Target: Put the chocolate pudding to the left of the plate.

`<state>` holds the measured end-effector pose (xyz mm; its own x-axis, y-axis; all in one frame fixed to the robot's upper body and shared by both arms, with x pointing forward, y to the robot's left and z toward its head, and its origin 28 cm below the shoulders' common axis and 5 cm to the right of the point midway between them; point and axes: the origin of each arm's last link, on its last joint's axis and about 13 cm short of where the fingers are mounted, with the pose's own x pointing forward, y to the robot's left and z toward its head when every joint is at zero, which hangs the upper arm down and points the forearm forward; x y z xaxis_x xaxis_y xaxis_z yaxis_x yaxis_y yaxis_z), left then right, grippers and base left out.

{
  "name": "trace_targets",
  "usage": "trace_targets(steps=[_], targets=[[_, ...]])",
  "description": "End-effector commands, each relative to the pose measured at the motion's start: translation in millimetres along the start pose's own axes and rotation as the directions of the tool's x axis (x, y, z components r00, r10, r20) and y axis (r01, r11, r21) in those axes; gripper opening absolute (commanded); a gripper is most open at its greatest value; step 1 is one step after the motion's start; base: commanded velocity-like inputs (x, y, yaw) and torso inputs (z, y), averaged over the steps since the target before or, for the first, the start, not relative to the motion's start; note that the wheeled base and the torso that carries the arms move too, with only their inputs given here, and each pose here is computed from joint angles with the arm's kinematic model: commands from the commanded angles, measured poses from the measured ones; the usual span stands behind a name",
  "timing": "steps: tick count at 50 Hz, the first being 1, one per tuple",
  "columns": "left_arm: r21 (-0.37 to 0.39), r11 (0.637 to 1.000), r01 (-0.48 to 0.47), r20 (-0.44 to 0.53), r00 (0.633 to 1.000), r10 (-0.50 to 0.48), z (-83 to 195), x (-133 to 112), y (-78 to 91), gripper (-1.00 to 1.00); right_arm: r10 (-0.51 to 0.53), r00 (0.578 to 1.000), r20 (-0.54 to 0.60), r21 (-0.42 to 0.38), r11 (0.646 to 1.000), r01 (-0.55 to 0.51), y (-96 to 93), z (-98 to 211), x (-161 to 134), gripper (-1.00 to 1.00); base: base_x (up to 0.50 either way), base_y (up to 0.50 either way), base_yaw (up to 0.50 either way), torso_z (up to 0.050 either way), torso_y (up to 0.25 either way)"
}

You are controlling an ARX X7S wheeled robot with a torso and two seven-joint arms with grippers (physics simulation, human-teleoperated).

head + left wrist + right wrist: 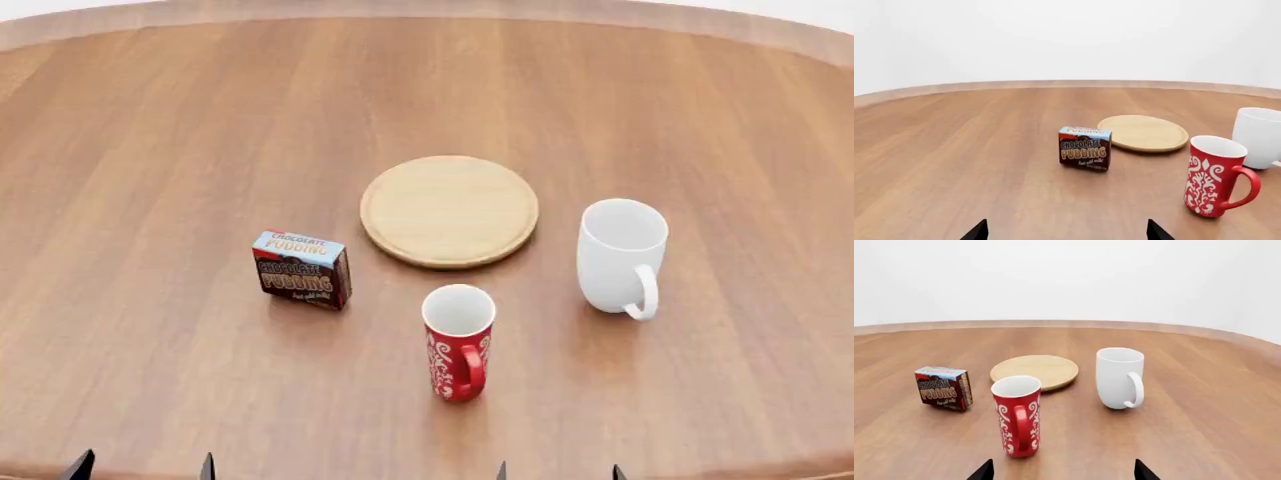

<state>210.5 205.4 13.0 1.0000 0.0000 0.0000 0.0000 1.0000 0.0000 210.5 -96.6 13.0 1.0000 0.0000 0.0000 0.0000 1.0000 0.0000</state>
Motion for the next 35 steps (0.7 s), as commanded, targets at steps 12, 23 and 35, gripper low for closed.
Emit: trace_targets(steps=[12, 23, 35], targets=[[0.024, 1.0, 0.014, 0.016, 1.0, -0.014, 0.1, -2.4, -2.4, 1.0, 0.028, 1.0, -0.007, -0.018, 0.999, -0.028, 7.1, -2.4, -2.3, 1.0, 0.0, 0.0, 0.0, 0.0, 0.0], [0.022, 1.0, 0.021, 0.014, 1.0, -0.021, 0.1, -3.4, -3.2, 1.0, 0.04, 0.999, -0.009, -0.019, 0.999, -0.041, 8.3, -1.7, -4.3, 1.0, 0.0, 0.09, 0.0, 0.0, 0.0], [0.03, 0.999, 0.019, 0.018, 1.0, -0.02, -1.1, -2.8, -3.8, 1.0, 0.054, 0.998, -0.006, -0.012, 0.998, -0.055, 8.6, -0.9, -5.0, 1.0, 0.0, 0.44, 0.0, 0.0, 0.0]])
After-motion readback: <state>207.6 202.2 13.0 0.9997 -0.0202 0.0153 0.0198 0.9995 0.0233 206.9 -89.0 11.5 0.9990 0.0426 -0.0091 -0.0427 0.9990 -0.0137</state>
